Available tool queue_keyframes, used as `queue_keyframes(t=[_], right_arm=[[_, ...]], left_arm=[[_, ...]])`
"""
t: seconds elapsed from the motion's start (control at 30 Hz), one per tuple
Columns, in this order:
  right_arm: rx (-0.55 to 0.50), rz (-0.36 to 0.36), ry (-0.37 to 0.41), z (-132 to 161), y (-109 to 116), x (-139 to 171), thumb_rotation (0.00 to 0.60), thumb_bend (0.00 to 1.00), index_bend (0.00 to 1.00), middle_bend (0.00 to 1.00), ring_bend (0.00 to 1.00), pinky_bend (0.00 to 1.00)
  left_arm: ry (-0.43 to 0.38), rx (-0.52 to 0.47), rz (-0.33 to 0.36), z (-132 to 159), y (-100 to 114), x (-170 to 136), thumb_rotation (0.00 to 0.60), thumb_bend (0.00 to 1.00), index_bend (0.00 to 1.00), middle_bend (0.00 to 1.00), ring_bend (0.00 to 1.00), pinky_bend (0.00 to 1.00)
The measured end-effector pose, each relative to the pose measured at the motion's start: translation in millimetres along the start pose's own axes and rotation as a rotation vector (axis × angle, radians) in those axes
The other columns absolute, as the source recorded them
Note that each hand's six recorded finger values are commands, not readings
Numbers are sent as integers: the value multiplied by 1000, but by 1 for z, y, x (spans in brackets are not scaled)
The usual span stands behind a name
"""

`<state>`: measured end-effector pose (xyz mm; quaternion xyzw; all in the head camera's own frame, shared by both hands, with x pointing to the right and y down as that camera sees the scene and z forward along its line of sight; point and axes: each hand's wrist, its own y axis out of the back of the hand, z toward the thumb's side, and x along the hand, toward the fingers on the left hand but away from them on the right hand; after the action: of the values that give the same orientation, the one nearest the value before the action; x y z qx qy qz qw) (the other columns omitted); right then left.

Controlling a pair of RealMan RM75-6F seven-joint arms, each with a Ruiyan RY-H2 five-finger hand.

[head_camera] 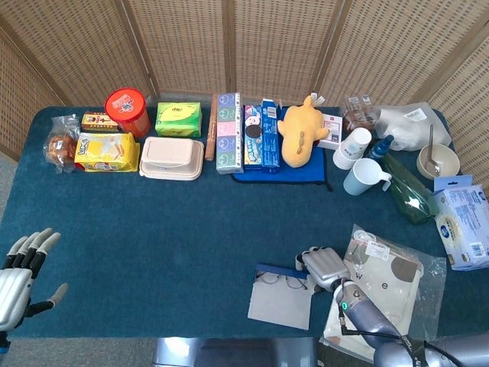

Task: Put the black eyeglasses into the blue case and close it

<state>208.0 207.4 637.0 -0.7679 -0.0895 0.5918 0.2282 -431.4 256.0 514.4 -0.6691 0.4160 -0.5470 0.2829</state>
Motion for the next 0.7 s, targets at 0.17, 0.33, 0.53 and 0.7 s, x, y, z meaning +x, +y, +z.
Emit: queue_keyframes(t=[0.17,0.33,0.53,0.7], right_arm=[[13,-13,42,11,5,-4,600,557,354,327,218,289],[26,-18,88,27,10,-12,600,557,353,327,218,290],[38,-5,125,43,11,-18,600,558,352,327,219,289],[37,23,144,49,4,-10,600,557,352,328,218,289]], left_arm=[[2,-1,4,0,1,-3,600,266,3,56,0,0],[12,-2,9,-2,3,-7,600,266,3,56,0,0],[19,-3,9,-5,4,-10,600,266,2,56,0,0],[21,-6,9,-7,4,-10,600,265,1,56,0,0]])
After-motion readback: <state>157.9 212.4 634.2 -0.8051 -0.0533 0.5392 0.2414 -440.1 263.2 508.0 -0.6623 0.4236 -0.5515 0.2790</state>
